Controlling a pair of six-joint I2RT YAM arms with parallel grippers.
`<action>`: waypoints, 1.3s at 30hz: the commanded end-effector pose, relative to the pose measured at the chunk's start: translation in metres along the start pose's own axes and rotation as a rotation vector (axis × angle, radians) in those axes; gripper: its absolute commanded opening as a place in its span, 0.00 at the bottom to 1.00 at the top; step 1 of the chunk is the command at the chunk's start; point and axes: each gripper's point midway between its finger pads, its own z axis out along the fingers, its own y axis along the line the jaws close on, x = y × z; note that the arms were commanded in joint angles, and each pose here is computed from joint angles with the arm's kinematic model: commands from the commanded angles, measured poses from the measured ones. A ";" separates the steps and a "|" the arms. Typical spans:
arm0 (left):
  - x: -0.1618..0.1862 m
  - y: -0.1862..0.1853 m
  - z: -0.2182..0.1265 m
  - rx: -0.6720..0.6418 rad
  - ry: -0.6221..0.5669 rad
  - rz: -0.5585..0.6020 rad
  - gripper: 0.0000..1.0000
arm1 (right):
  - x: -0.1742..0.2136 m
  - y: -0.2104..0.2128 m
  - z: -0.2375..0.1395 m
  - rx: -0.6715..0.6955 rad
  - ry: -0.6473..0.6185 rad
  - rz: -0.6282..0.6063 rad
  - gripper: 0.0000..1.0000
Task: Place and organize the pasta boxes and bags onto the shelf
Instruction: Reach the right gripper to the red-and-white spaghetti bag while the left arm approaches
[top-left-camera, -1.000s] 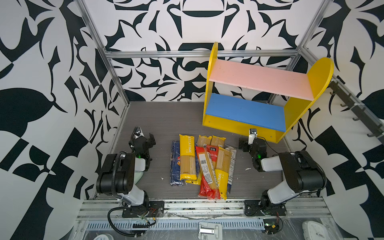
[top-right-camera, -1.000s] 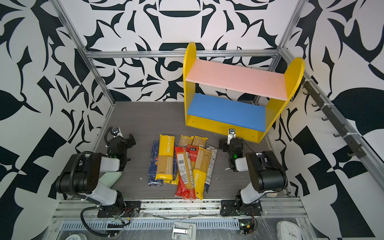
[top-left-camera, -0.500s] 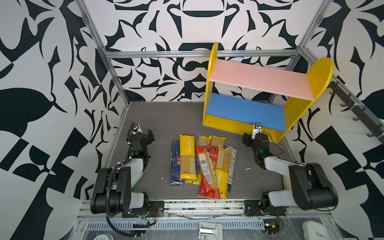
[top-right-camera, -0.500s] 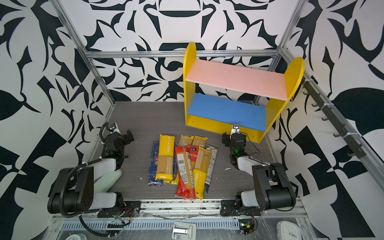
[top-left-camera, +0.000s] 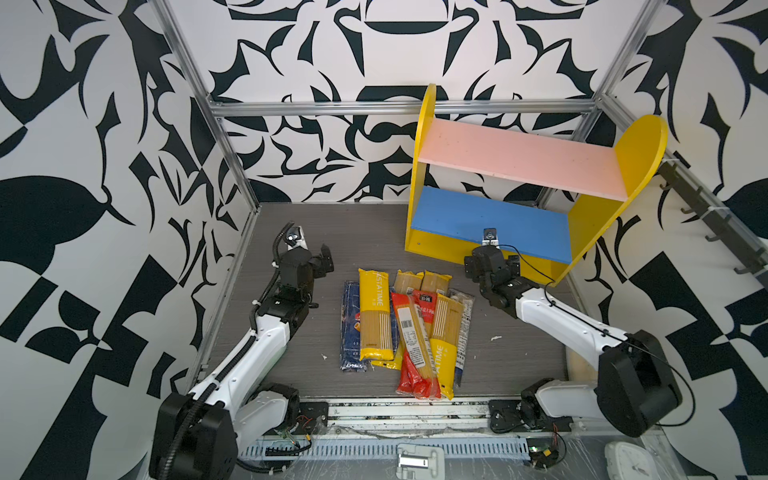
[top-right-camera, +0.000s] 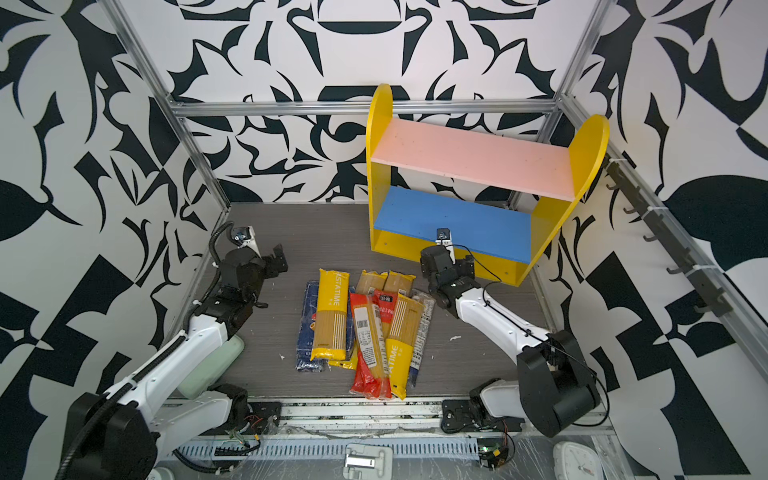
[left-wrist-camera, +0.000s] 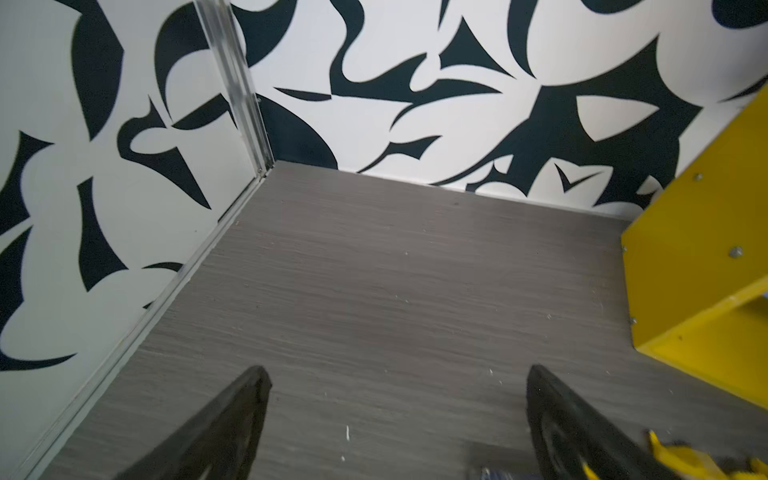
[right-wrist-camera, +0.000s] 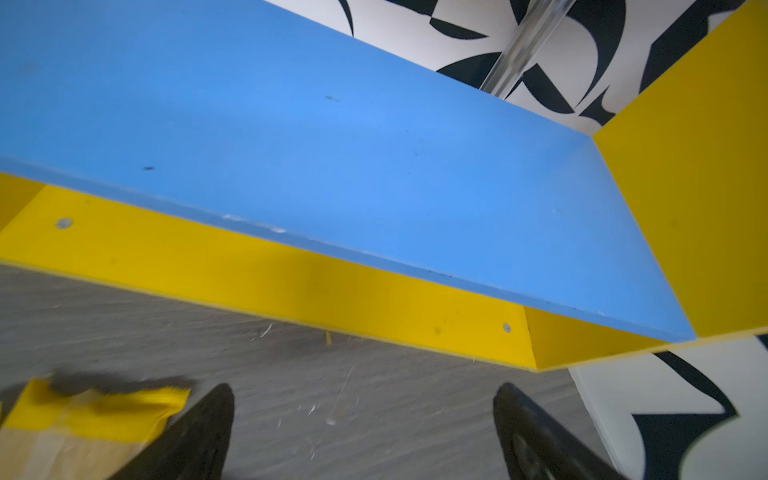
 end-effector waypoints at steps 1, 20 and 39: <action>0.023 0.003 -0.023 -0.068 0.114 0.019 0.99 | 0.002 -0.008 -0.024 0.092 0.071 -0.056 1.00; 0.050 -0.064 -0.091 0.117 0.294 0.022 1.00 | 0.073 0.044 -0.154 -0.483 0.329 0.015 0.90; 0.036 -0.066 -0.112 0.179 0.381 0.014 0.99 | 0.150 0.118 -0.241 -0.730 0.426 -0.127 0.86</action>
